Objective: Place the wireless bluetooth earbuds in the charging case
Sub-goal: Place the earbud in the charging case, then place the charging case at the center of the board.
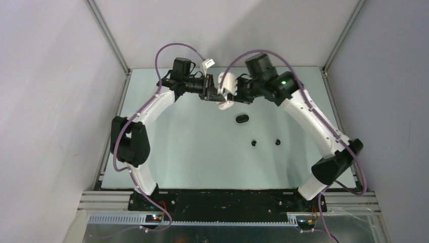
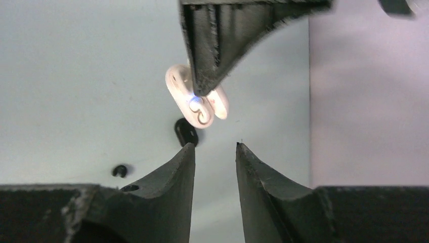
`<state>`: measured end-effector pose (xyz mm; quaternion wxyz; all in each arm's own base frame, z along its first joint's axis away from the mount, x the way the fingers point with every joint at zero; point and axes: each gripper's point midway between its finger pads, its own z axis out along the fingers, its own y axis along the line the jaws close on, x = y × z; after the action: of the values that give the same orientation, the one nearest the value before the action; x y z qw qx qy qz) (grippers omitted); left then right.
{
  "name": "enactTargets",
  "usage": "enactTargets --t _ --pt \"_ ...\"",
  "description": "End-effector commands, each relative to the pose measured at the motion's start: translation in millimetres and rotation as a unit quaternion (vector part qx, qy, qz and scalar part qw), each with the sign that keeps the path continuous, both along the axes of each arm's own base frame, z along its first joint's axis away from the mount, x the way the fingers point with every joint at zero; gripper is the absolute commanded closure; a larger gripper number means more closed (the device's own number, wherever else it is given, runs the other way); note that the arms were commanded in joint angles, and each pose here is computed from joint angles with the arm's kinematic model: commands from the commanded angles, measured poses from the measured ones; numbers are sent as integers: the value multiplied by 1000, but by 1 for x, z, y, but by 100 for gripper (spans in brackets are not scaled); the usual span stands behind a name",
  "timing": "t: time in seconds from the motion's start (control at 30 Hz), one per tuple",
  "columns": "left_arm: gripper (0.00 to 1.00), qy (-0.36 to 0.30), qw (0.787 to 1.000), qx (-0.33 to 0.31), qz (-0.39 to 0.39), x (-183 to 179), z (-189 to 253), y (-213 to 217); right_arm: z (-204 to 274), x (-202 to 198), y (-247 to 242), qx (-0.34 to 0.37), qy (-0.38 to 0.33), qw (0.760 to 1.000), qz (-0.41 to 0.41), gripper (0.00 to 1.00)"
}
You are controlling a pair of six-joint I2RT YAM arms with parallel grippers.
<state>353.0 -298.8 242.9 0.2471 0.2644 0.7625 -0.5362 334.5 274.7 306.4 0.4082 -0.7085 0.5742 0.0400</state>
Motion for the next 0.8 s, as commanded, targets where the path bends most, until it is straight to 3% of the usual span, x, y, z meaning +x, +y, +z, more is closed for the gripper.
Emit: enactTargets --t 0.0,0.03,0.1,0.2,0.27,0.47,0.77 --pt "100 -42 999 -18 -14 -13 28 5 32 -15 -4 189 119 970 -96 58" --pt "100 -55 998 -19 -16 -14 33 6 41 -4 -10 223 113 962 -113 52" --pt "100 -80 996 -21 -21 -17 41 7 29 3 -17 262 169 938 -151 44" --pt "100 -110 993 -26 -29 -22 51 11 13 6 -23 286 247 912 -160 45" --pt "100 -130 990 -29 -35 -25 55 14 15 -4 -16 299 286 903 -115 50" --pt "100 -195 979 -20 -47 -26 55 18 12 -7 8 295 320 899 -49 57" --pt "100 -204 977 -10 -59 -30 51 21 24 -12 38 298 312 902 25 60"
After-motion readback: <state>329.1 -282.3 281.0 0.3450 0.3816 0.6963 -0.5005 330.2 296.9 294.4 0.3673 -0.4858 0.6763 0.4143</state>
